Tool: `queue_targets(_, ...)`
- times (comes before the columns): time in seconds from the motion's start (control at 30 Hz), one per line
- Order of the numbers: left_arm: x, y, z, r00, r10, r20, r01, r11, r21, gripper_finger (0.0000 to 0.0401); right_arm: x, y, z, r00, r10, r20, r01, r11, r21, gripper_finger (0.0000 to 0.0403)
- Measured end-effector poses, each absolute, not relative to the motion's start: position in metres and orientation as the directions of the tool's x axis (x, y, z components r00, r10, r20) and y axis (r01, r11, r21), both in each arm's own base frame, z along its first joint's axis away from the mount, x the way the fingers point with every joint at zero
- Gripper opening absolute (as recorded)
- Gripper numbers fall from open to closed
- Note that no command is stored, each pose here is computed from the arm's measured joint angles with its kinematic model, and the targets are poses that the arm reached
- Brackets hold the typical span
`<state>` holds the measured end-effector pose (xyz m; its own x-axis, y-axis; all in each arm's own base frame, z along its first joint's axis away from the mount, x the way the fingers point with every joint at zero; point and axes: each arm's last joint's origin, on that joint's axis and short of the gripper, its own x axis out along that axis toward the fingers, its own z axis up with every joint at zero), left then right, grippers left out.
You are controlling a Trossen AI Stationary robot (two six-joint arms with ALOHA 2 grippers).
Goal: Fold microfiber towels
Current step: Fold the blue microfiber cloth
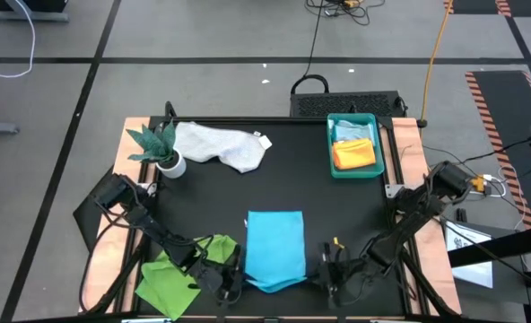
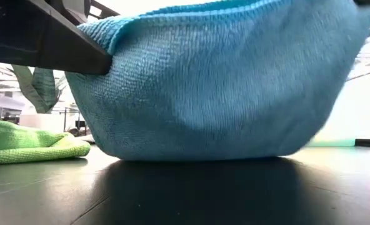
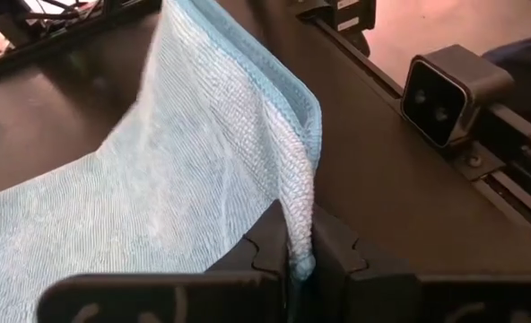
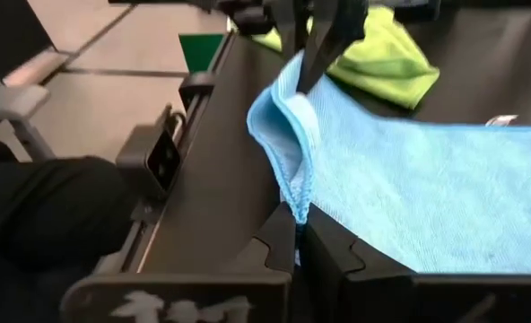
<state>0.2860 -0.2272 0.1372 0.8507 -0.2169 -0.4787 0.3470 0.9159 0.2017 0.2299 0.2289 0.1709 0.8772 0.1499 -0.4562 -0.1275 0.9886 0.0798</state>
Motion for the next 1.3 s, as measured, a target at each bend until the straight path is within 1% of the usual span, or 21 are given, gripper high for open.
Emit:
queue_targets(0.23,0.286,-0.227,0.137,0.851,-0.216,-0.479,0.344,0.918,0.197,0.0007,0.229,0.228,0.173,0.877,0.153,-0.456,-0.129,0.988,0.084,0.0001)
queue_targets(0.33,0.286,-0.227,0.137,0.851,-0.215,-0.479,0.343,0.919,0.197,0.0015,0.23,0.226,0.172,0.874,0.145,-0.463,-0.119,0.989,0.086,0.0001)
queue_targets(0.43,0.286,-0.227,0.137,0.852,-0.216,-0.478,0.336,0.924,0.183,0.0022,0.23,0.226,0.172,0.871,0.142,-0.471,-0.097,0.988,0.118,0.0)
queue_targets(0.57,0.286,-0.228,0.138,0.847,-0.235,-0.477,0.335,0.932,0.136,0.0008,0.228,0.225,0.169,0.851,0.155,-0.502,-0.09,0.984,0.151,0.0)
queue_targets(0.73,0.287,-0.229,0.139,0.842,-0.272,-0.465,0.358,0.928,0.105,0.0016,0.228,0.226,0.169,0.843,0.181,-0.507,-0.123,0.982,0.146,0.0)
queue_targets(0.83,0.287,-0.229,0.139,0.842,-0.273,-0.465,0.358,0.928,0.104,0.0011,0.228,0.226,0.169,0.843,0.181,-0.507,-0.124,0.982,0.146,0.0)
queue_targets(0.87,0.287,-0.23,0.14,0.843,-0.275,-0.462,0.357,0.929,0.1,0.0008,0.228,0.227,0.169,0.838,0.191,-0.51,-0.128,0.979,0.157,0.0)
queue_targets(0.93,0.286,-0.231,0.141,0.845,-0.285,-0.452,0.353,0.933,0.072,0.0006,0.228,0.23,0.167,0.799,0.281,-0.532,-0.183,0.956,0.231,0.0)
queue_targets(1.0,0.285,-0.234,0.142,0.826,-0.343,-0.447,0.392,0.92,0.018,0.001,0.229,0.237,0.159,0.765,0.36,-0.534,-0.222,0.926,0.306,0.0)
queue_targets(1.07,0.285,-0.237,0.142,0.797,-0.415,-0.44,0.443,0.896,-0.043,0.0015,0.231,0.243,0.15,0.741,0.412,-0.531,-0.25,0.903,0.35,0.0)
queue_targets(1.13,0.284,-0.239,0.142,0.776,-0.455,-0.437,0.475,0.877,-0.071,0.0017,0.234,0.247,0.143,0.728,0.45,-0.517,-0.271,0.882,0.386,0.0)
queue_targets(1.23,0.284,-0.239,0.143,0.782,-0.454,-0.427,0.472,0.879,-0.069,0.0009,0.237,0.246,0.137,0.737,0.426,-0.525,-0.254,0.894,0.37,0.0)
queue_targets(1.3,0.284,-0.237,0.145,0.803,-0.41,-0.433,0.429,0.901,-0.058,0.0006,0.238,0.242,0.138,0.768,0.366,-0.525,-0.222,0.922,0.319,0.0)
